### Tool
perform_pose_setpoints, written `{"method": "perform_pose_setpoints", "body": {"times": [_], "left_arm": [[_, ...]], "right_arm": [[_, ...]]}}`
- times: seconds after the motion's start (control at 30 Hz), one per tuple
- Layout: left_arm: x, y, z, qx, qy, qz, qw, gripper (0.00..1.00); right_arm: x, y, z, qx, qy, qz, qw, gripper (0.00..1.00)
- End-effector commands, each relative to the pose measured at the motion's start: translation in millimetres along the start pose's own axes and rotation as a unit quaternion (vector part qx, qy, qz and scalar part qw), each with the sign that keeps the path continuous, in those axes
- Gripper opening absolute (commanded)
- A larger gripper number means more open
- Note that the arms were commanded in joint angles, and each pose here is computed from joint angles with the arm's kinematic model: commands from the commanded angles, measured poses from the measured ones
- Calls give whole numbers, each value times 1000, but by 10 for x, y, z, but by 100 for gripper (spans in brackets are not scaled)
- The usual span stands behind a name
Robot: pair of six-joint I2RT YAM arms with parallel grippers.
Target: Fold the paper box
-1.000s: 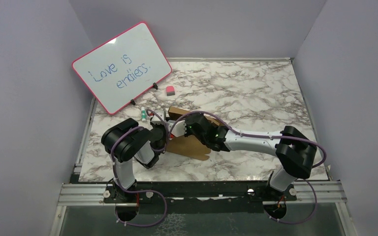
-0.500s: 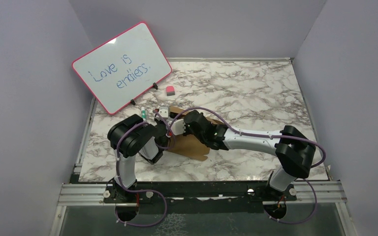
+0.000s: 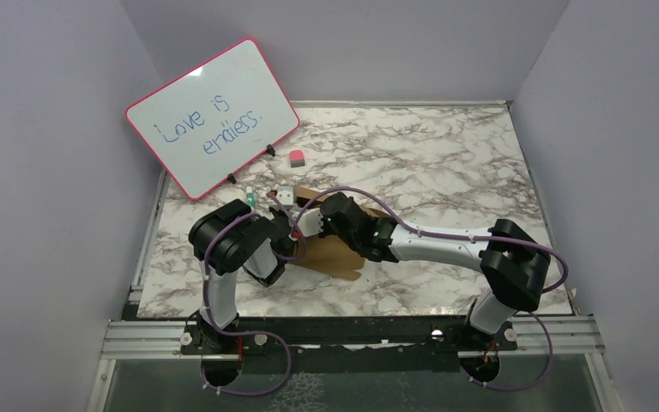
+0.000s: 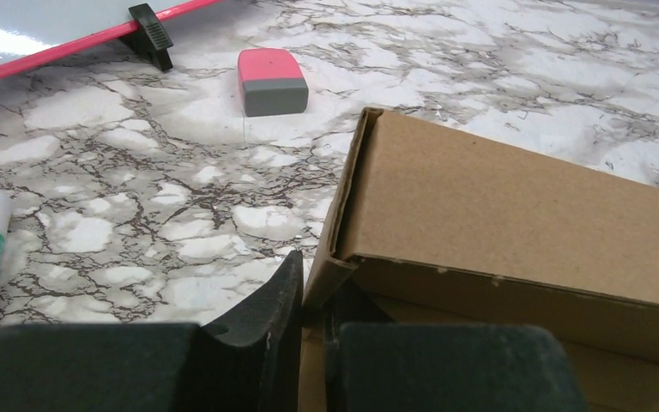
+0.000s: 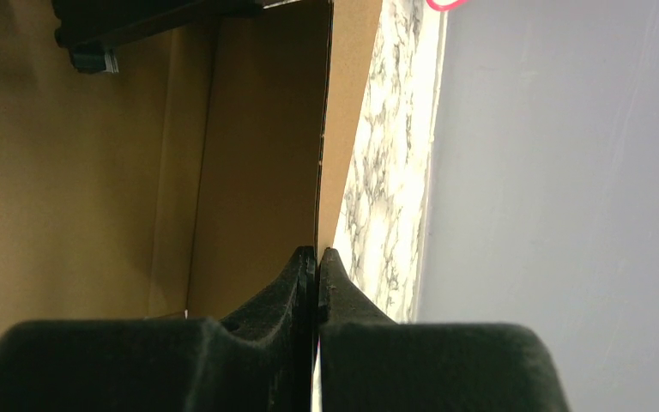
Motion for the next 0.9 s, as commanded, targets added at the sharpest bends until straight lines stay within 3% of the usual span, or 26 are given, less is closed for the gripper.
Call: {"method": "perform_pose_setpoints", "body": {"times": [0.0, 0.17, 0.37, 0.5, 0.7, 0.87], "left_arm": [[60, 434, 77, -116, 53, -77, 989, 6], [73, 433, 78, -117, 61, -81, 988, 7], [46, 454, 0, -113, 33, -81, 990, 30], [48, 489, -159, -105, 2, -85, 991, 40], [101, 564, -462, -94, -33, -108, 989, 45], [147, 512, -622, -45, -34, -126, 990, 46]], "right_arm": [[461, -80, 40, 6, 101, -13, 995, 6], [471, -83, 44, 6, 103, -13, 995, 6], [458, -81, 46, 4, 101, -14, 995, 6], [436, -95, 67, 4, 97, -16, 995, 6], [386, -117, 98, 2, 85, -20, 996, 7], [353, -107, 114, -7, 74, -25, 997, 9]]}}
Point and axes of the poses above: each gripper's point midway between its finger pads, its own z axis out along the fingers, its own x axis along the line the jaws close on, y = z × x, the point moved 6 cm from there along -z, back along the fingers, and after that the axes turned 2 degrees about z, right-handed, at the moved point
